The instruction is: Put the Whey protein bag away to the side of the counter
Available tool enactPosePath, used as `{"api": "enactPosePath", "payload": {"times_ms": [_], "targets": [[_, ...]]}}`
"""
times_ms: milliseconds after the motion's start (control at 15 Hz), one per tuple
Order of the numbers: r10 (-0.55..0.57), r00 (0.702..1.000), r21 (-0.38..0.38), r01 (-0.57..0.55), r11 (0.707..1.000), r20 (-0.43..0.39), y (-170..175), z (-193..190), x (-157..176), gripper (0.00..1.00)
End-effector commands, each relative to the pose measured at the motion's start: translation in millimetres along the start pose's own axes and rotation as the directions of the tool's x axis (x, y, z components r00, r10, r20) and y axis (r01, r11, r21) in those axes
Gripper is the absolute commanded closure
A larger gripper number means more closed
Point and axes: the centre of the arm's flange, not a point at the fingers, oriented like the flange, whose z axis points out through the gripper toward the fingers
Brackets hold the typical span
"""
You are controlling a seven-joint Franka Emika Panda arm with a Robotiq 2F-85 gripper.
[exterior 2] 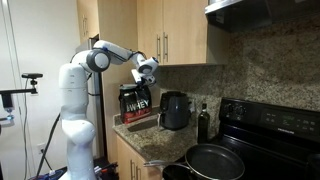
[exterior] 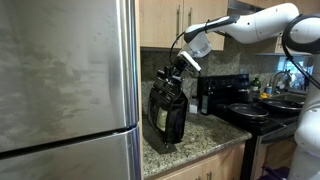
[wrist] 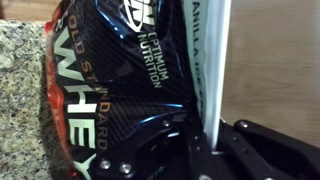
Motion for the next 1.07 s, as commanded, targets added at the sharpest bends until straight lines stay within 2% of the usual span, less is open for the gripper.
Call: {"api": "enactPosePath", "payload": {"times_ms": [0,333,467,667,800,867,1000], "targets": [[0.024,1.0,-0.027,-0.024,0.999,-0.016,7,2,6,1.0],[0.005,0.994,-0.026,-0.008,1.0,-0.11,4,17,78,1.0],[-0.026,0.988,-0.049,0.019,0.999,-0.153,-10,26,101,1.0],[-0.128,0.971,-0.132,0.103,0.986,-0.202,-46,42,131,1.0],[-0.182,0.944,-0.16,0.142,0.977,-0.274,-70,49,145,1.0],[-0.134,0.972,-0.178,0.099,0.979,-0.195,-17,69,114,1.0],[-0.13,0.973,-0.187,0.094,0.978,-0.19,-16,80,121,0.99]]}}
